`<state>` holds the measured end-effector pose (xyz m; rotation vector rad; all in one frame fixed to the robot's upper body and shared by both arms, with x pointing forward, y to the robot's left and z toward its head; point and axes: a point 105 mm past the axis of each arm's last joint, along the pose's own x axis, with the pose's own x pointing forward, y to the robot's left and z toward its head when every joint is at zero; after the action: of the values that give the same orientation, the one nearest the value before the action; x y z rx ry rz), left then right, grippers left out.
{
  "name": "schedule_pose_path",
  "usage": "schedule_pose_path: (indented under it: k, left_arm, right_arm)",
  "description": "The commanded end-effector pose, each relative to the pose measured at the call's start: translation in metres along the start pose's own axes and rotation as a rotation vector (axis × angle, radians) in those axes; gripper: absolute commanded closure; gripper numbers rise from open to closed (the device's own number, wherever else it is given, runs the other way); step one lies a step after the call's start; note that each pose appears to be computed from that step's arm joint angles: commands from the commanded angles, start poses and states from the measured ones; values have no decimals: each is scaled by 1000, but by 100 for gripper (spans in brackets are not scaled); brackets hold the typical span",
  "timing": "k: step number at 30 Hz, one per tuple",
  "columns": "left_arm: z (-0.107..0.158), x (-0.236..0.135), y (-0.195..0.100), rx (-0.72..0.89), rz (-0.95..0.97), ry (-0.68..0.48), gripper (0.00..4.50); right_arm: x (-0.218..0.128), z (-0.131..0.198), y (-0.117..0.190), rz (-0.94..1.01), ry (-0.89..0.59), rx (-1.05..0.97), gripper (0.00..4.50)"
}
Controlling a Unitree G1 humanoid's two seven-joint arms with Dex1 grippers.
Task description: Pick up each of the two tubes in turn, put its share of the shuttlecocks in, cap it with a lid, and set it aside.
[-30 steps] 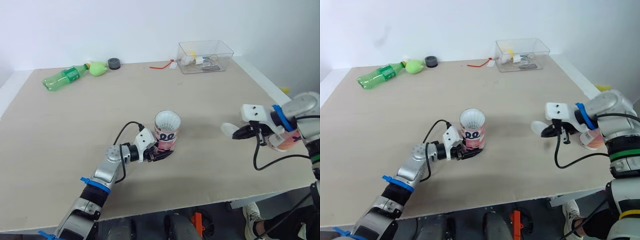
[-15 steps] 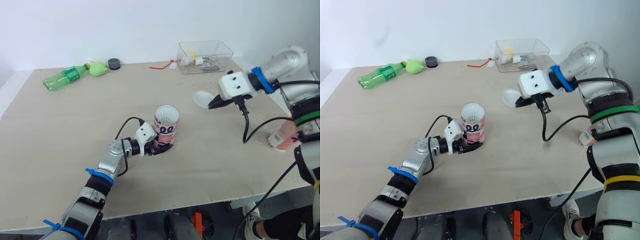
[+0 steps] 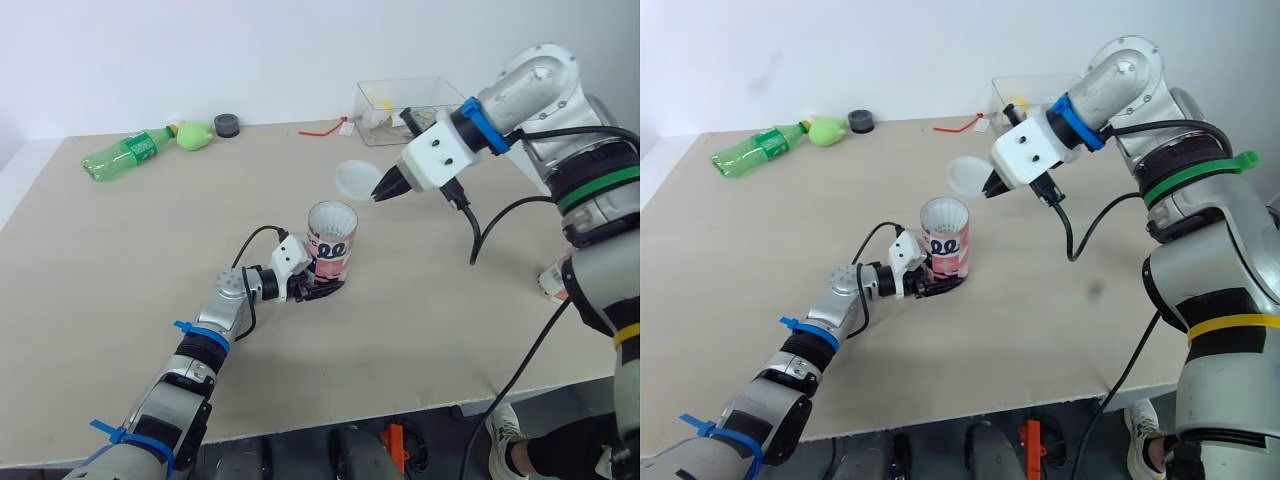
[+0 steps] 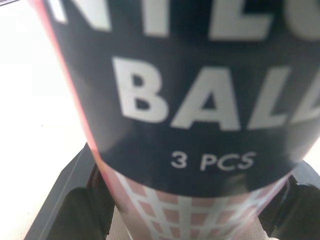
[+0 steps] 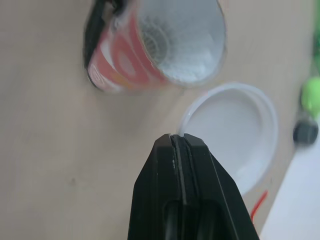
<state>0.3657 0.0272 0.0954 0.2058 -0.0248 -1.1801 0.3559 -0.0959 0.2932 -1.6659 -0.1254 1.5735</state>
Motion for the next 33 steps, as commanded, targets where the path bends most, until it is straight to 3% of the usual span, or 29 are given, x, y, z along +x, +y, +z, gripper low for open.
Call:
schedule_pose_path:
  k: [1, 14, 33]
  left_arm:
    - [-8, 0, -11, -34, -37, 18, 139]
    - [-9, 0, -22, -55, -63, 22, 139]
    - [-15, -4, -23, -79, -44, 38, 139]
  right_arm:
    - [-6, 30, -9, 41, -60, -140, 446]
    - [6, 45, -3, 143, -99, -241, 446]
    - [9, 39, 0, 188, -80, -214, 446]
